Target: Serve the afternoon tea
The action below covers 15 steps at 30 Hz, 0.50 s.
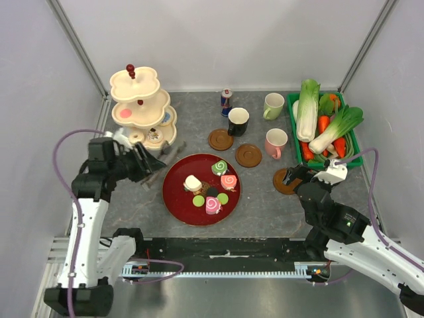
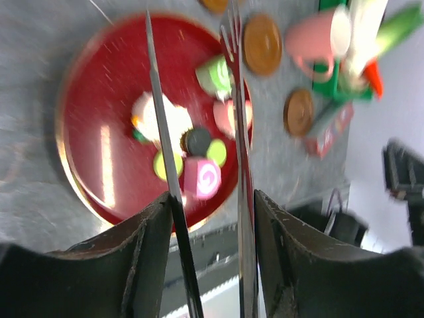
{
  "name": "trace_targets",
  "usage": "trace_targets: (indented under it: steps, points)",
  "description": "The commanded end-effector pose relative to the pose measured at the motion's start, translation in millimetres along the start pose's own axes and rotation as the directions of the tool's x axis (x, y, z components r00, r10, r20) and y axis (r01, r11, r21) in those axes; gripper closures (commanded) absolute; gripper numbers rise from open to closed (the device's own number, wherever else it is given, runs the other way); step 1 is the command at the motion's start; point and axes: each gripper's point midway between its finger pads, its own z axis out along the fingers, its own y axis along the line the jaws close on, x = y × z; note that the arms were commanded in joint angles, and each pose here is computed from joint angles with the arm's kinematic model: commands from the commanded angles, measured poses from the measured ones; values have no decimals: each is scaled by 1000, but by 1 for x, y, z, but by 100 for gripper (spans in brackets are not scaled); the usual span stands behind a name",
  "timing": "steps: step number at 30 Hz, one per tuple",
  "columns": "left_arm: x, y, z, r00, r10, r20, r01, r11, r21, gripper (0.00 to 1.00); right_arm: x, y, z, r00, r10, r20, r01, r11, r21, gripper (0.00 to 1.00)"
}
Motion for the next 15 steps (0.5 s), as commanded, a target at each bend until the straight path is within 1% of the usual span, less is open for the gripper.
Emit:
trace_targets:
  steps: [1, 3, 7, 11, 15]
  points:
    - [54, -39, 23, 979, 107, -171, -86, 989, 122, 44, -6, 0, -1, 1000, 24, 15, -24, 1000, 8, 2]
    - [66, -46, 30, 968, 158, -194, -146, 986, 76, 45, -5, 0, -1, 1000, 26, 10, -26, 1000, 6, 2]
    - [75, -55, 23, 958, 193, -213, -183, 981, 66, 46, -4, -1, -1, 1000, 23, 11, -23, 1000, 7, 2]
    - [94, -43, 15, 932, 207, -298, -212, 977, 14, 46, -4, -1, -1, 1000, 20, 10, -20, 1000, 6, 2]
    - [99, -29, 4, 916, 233, -326, -262, 964, -49, 46, -1, -1, 0, 1000, 22, 6, -22, 1000, 5, 2]
